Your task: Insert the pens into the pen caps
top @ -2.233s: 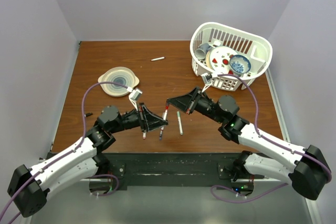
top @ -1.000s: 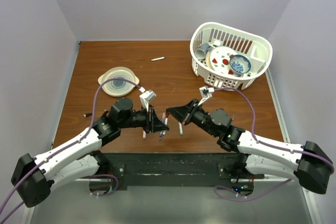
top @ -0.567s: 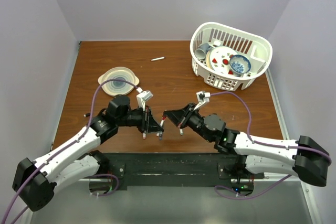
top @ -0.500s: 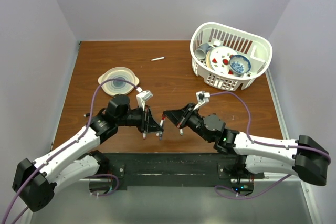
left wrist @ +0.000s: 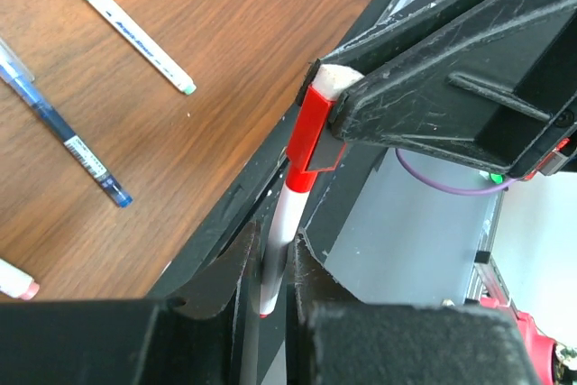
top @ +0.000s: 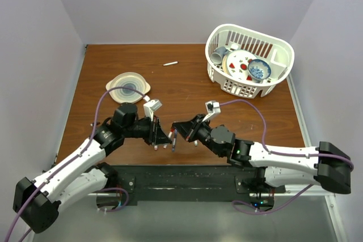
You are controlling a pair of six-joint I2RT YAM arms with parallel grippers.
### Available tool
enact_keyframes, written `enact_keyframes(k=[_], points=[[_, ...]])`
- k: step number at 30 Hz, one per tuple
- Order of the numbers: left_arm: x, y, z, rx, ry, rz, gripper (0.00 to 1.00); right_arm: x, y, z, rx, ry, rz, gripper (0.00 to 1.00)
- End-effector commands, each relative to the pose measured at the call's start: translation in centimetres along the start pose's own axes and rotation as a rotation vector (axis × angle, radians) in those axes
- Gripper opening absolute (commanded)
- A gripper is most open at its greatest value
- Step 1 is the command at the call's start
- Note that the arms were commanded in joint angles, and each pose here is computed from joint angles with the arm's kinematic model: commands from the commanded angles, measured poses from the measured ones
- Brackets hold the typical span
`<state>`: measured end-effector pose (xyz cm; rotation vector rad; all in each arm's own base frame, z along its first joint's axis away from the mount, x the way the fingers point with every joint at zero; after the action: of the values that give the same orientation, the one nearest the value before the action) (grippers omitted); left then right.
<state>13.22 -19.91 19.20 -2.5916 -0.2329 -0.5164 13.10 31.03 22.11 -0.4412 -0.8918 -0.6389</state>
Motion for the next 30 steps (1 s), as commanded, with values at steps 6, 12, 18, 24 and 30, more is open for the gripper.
enact_keyframes(k=[6,12,18,24,30], points=[[12.1,-2.9,-5.3,-0.114,0.222,-0.575,0.00,-8.0,-5.1,5.1,0.246,-0.060,0.489,0.00],[9.6,-2.3,-4.1,-0.107,0.229,-0.446,0.26,-1.3,-1.9,5.8,0.074,-0.170,0.323,0.00],[7.0,-2.9,-2.2,-0.044,0.194,-0.398,0.59,5.8,-1.0,2.4,-0.045,-0.248,0.243,0.00],[5.9,-3.2,-0.3,0.063,0.186,-0.374,0.84,7.5,-2.5,-2.8,-0.167,-0.363,0.381,0.00],[6.9,-3.8,3.2,0.326,0.137,-0.428,1.00,3.4,-2.8,-9.3,-0.337,-0.419,0.727,0.00]])
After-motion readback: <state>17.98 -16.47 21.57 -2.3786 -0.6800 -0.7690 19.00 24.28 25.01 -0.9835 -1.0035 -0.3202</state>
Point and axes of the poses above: each gripper's point midway between its finger pads, its own y axis out along the fingers, its own z axis along the line the jaws close on, x = y × z, the point moved 5 cm from there along -y, back along the fingers, and after that the axes turned 14 degrees about -y, right-handed, at the moved point
